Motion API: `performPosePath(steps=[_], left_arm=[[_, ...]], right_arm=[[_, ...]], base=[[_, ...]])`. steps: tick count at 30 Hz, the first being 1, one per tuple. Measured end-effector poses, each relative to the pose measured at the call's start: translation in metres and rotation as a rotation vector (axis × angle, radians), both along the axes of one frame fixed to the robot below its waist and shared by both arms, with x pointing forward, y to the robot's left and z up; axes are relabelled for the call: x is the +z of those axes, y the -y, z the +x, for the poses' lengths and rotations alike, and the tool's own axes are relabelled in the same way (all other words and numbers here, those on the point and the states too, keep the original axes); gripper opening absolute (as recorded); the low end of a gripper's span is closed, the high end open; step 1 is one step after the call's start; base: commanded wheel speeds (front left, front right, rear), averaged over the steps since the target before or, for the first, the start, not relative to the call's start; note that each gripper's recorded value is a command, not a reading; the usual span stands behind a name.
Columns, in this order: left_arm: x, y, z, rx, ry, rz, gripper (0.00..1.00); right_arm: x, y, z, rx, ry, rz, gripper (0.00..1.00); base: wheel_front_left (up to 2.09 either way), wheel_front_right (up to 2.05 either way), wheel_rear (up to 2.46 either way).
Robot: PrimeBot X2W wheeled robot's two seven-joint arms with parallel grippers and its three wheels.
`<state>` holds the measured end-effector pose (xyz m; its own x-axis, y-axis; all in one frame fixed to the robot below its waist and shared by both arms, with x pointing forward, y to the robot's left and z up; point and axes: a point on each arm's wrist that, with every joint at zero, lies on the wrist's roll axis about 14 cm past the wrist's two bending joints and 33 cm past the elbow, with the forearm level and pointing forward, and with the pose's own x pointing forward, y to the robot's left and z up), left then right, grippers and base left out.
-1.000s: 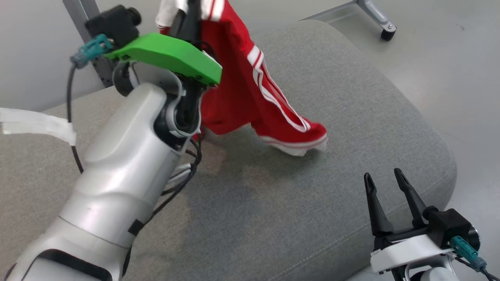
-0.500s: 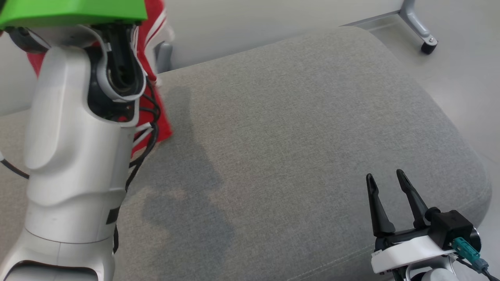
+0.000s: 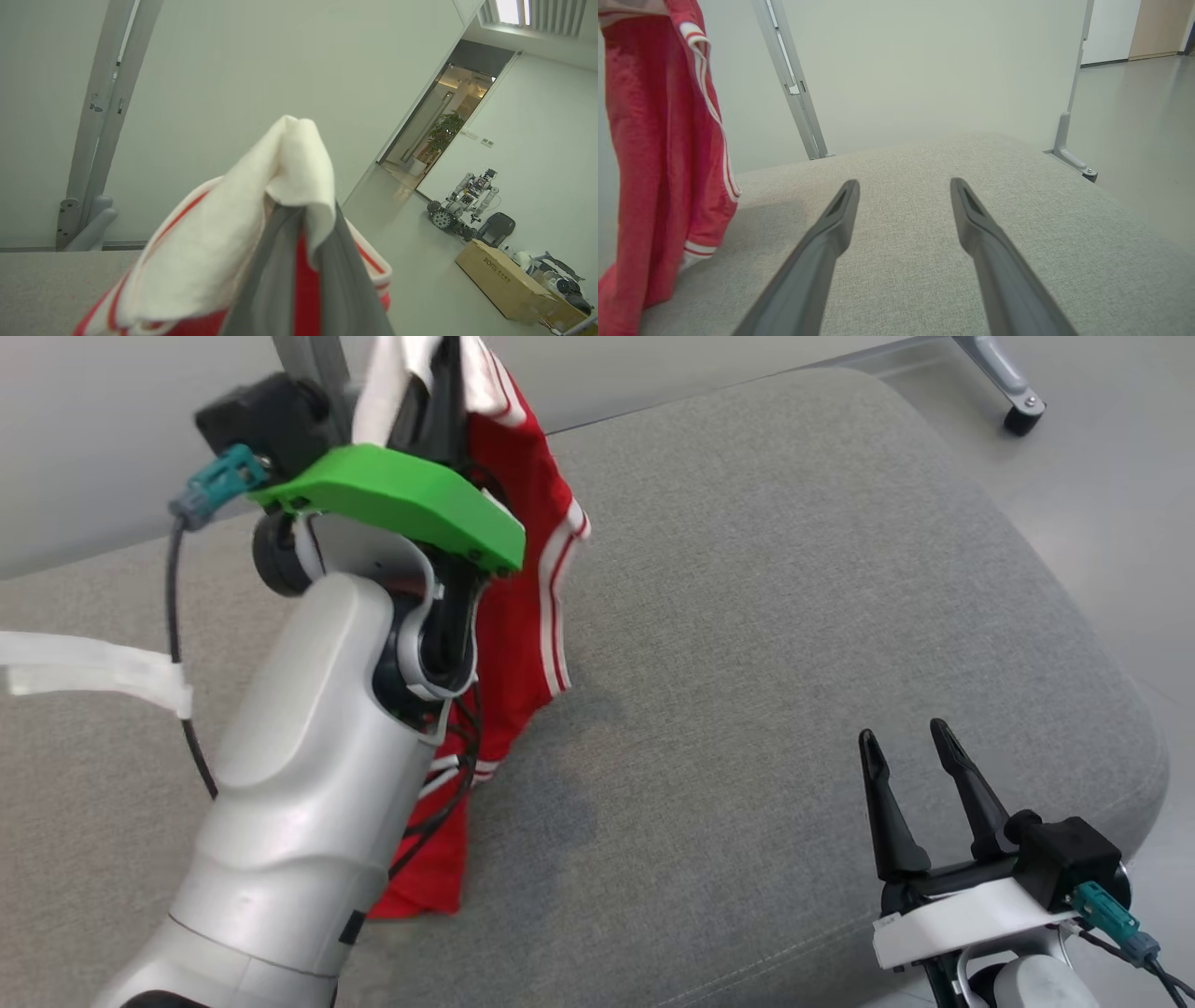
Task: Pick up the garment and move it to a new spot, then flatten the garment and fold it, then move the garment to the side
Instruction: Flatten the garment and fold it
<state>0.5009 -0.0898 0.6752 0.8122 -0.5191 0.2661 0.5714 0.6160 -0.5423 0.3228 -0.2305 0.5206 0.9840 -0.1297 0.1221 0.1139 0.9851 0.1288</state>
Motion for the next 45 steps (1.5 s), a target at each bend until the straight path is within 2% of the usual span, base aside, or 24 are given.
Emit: performPosePath(steps=[5,12,13,14,15,16,21,25,29,35,40,45], left_arm=[[-0.065,0.042,-0.012,-0.133,-0.107,0.125,0.00],[-0.113,0.112,-0.067,-0.411,-0.143,0.243,0.00],[-0.119,0.118,-0.074,-0.438,-0.157,0.252,0.04],[-0.126,0.125,-0.081,-0.463,-0.173,0.259,0.28],[-0.133,0.131,-0.089,-0.489,-0.175,0.278,0.47],[-0.138,0.136,-0.095,-0.509,-0.172,0.295,0.98],[-0.158,0.159,-0.126,-0.620,-0.142,0.365,1.00],[-0.173,0.170,-0.167,-0.802,-0.173,0.403,1.00],[-0.169,0.167,-0.175,-0.830,-0.171,0.384,1.00],[-0.171,0.150,-0.168,-0.747,-0.150,0.350,1.00],[-0.195,0.108,-0.137,-0.584,-0.171,0.397,1.00],[-0.200,0.059,-0.098,-0.392,-0.123,0.466,1.00]], right_arm=[[-0.002,0.009,-0.001,-0.031,-0.009,0.005,1.00],[0.001,0.017,-0.001,-0.061,-0.010,0.009,1.00],[0.000,0.018,-0.001,-0.065,-0.013,0.010,1.00],[0.000,0.020,-0.002,-0.070,-0.015,0.010,1.00],[-0.001,0.021,-0.003,-0.075,-0.019,0.011,1.00],[-0.002,0.022,-0.004,-0.080,-0.024,0.013,1.00],[-0.005,0.034,-0.014,-0.130,-0.040,0.010,1.00],[-0.006,0.043,-0.018,-0.160,-0.048,0.003,1.00],[-0.006,0.046,-0.018,-0.166,-0.051,-0.006,1.00],[-0.006,0.039,-0.012,-0.138,-0.045,-0.014,1.00],[-0.005,0.033,-0.005,-0.108,-0.040,-0.029,1.00],[-0.008,0.023,0.005,-0.069,-0.046,-0.042,1.00]], base=[[0.00,0.00,0.00],[0.00,0.00,0.00],[0.00,0.00,0.00],[0.00,0.00,0.00],[0.00,0.00,0.00],[0.00,0.00,0.00],[0.00,0.00,0.00],[0.00,0.00,0.00],[0.00,0.00,0.00],[0.00,0.00,0.00],[0.00,0.00,0.00],[0.00,0.00,0.00]])
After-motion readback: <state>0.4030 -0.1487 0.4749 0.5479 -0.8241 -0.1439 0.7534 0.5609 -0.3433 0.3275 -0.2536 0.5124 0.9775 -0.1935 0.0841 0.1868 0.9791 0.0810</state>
